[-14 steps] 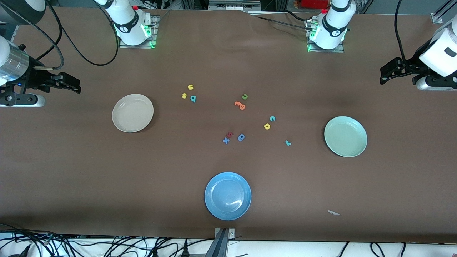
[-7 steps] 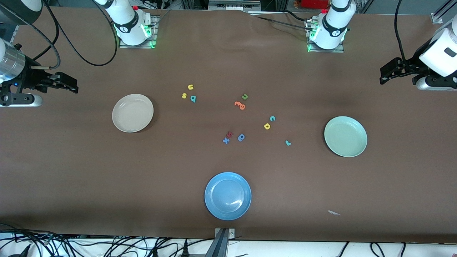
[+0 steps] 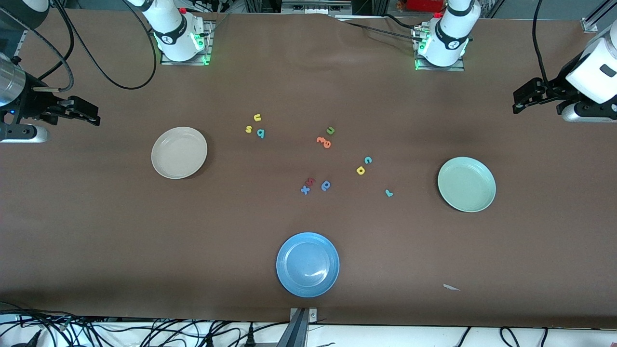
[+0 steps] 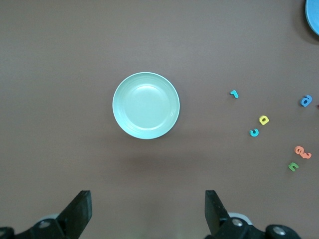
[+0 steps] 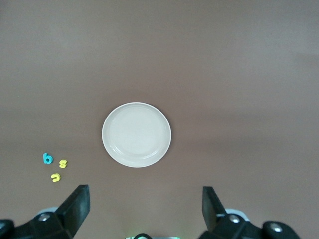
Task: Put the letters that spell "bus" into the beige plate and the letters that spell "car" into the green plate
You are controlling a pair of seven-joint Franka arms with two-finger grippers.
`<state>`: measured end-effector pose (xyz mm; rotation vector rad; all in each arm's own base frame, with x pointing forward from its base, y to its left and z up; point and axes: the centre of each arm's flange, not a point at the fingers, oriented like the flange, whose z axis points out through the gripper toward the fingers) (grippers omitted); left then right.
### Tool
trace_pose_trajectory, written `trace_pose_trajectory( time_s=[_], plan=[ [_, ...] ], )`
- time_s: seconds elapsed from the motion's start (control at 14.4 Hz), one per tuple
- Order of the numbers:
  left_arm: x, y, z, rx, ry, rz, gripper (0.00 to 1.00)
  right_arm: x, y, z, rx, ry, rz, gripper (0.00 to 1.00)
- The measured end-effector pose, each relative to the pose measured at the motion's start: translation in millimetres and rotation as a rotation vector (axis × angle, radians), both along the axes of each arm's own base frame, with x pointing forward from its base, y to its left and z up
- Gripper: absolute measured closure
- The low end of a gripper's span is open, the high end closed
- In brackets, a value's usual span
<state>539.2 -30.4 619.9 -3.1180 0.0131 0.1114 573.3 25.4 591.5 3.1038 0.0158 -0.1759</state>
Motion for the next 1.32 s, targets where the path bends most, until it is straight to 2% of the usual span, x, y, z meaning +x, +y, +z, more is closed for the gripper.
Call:
trace_pose_trajectory(
  time_s=[1.32],
  plan=[
    [-0.1,0.0,-0.9,0.000,0.002,0.000,0.00,0.4,-14.9,-3.0,0.000,0.014,-0.010,0.00]
  ],
)
